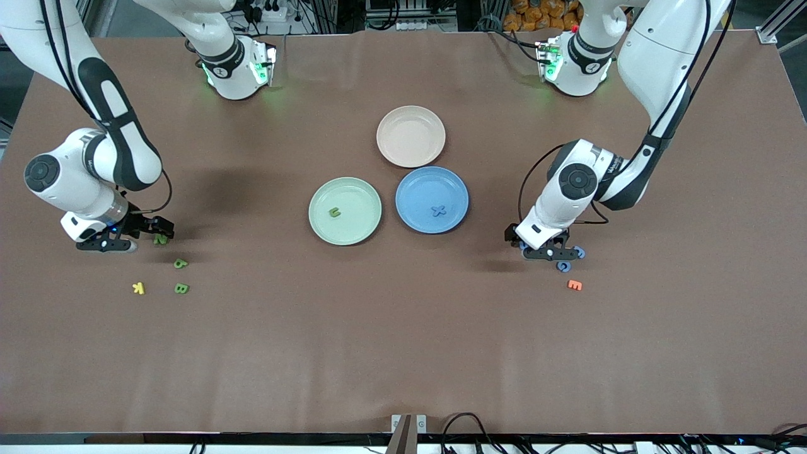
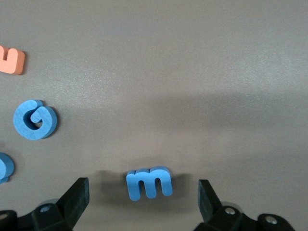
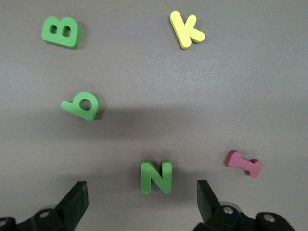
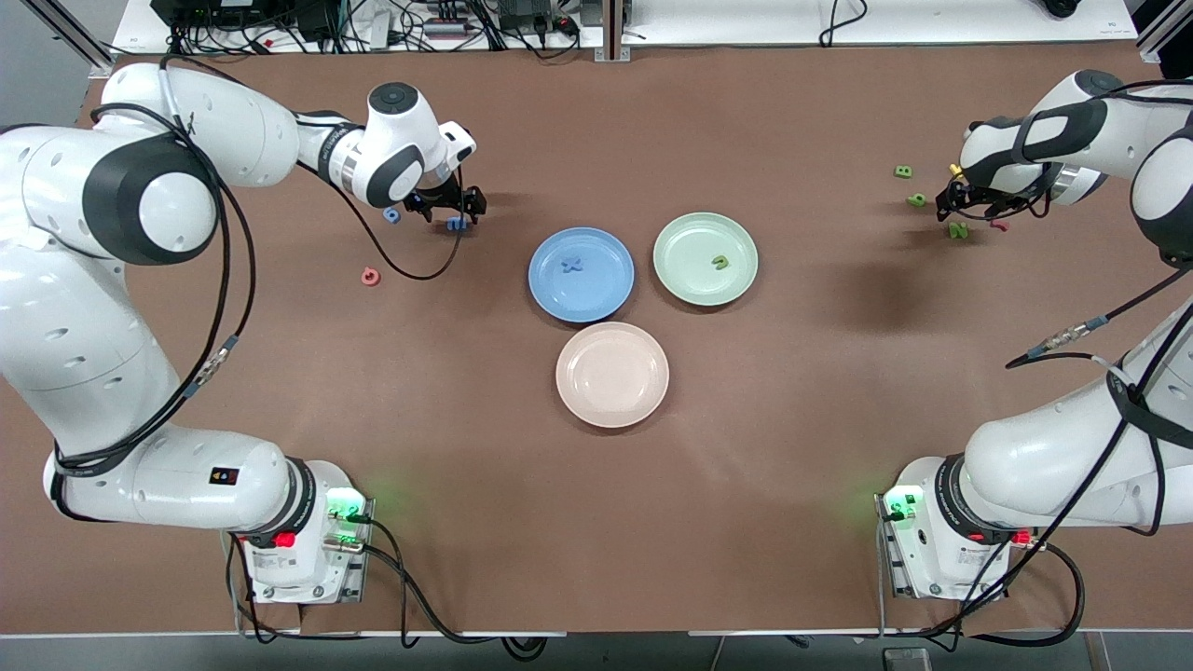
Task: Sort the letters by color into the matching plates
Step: 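Grasp and lift the blue m with the left gripper while the right gripper lifts N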
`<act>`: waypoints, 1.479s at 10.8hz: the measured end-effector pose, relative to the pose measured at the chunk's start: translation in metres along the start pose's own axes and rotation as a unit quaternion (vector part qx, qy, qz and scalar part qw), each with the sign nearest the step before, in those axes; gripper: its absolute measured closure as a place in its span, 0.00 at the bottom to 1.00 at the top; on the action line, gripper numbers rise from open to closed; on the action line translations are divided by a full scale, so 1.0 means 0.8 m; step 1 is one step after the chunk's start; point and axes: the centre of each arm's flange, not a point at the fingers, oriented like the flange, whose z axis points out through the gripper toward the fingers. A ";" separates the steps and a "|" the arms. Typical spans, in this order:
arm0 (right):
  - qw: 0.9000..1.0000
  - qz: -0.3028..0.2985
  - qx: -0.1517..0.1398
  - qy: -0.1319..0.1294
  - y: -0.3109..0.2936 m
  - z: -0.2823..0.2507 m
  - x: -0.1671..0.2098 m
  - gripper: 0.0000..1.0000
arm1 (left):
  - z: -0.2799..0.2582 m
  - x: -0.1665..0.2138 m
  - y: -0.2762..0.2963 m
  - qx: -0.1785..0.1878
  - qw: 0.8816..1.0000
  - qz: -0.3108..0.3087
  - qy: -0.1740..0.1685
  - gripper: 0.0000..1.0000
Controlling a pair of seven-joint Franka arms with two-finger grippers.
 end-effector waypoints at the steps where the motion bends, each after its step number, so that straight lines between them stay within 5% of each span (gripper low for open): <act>1: 1.000 0.003 0.001 -0.001 0.003 0.008 -0.002 0.00 | 0.002 0.000 0.000 0.000 1.000 0.000 -0.001 0.00; 4: 1.000 0.006 0.000 -0.002 0.006 0.015 -0.004 0.00 | 0.009 -0.004 0.006 -0.003 1.000 0.003 -0.003 0.00; 13: 1.000 0.015 0.005 0.007 0.013 0.042 -0.008 0.03 | 0.006 0.005 -0.001 -0.009 1.000 -0.016 0.003 0.26; 16: 1.000 0.016 0.004 0.009 0.013 0.041 -0.007 0.39 | 0.006 0.005 -0.002 -0.009 0.999 -0.038 0.002 0.26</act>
